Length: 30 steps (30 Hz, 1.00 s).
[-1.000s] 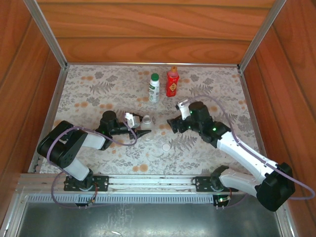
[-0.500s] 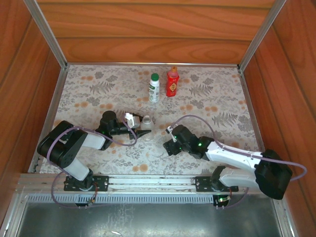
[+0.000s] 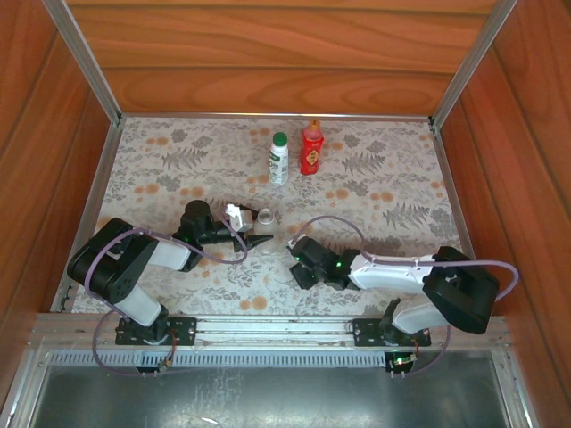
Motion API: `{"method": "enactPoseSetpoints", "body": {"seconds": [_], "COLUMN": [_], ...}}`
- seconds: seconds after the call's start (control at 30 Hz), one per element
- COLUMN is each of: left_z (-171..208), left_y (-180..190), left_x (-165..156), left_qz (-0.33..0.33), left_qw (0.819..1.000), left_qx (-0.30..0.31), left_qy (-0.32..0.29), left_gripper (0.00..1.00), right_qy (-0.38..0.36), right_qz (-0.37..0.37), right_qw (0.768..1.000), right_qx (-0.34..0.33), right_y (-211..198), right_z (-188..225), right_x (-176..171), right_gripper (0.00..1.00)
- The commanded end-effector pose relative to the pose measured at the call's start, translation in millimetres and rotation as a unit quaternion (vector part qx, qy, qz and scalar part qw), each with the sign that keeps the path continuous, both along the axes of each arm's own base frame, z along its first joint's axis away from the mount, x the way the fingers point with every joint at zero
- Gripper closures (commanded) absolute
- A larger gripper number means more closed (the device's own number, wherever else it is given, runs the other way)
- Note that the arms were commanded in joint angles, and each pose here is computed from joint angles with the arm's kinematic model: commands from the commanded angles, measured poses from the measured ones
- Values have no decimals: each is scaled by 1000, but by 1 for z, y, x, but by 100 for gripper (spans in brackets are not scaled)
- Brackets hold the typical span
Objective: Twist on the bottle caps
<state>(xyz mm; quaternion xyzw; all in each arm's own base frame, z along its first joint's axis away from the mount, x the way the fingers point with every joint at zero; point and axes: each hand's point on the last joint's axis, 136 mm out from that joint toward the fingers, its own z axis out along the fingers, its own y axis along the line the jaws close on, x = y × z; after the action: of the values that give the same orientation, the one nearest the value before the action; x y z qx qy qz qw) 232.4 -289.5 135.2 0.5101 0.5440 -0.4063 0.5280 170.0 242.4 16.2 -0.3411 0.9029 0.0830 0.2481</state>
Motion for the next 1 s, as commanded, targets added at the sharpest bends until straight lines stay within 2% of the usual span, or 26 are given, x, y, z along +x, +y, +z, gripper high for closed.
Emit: {"method": "enactPoseSetpoints", "body": {"seconds": [0.0, 0.43, 0.83, 0.97], "left_z": [-14, -14, -16, -16], "left_y": [0, 0, -1, -2], "left_x": [-11, -10, -10, -9], "left_qz": [-15, -18, -20, -22], "left_qw": [999, 999, 999, 999], "left_qx": [12, 11, 12, 12], "left_qy": [30, 34, 36, 37], "left_gripper": [44, 44, 44, 44], "right_qy": [-15, -9, -23, -24], "right_qz": [-12, -16, -32, -25], "right_qw": [1000, 1000, 999, 999], "right_qx": [6, 7, 23, 20], "right_y": [7, 8, 5, 6], "right_z": [6, 6, 46, 47], "right_x": [6, 5, 9, 9], "right_gripper": [39, 51, 53, 47]}}
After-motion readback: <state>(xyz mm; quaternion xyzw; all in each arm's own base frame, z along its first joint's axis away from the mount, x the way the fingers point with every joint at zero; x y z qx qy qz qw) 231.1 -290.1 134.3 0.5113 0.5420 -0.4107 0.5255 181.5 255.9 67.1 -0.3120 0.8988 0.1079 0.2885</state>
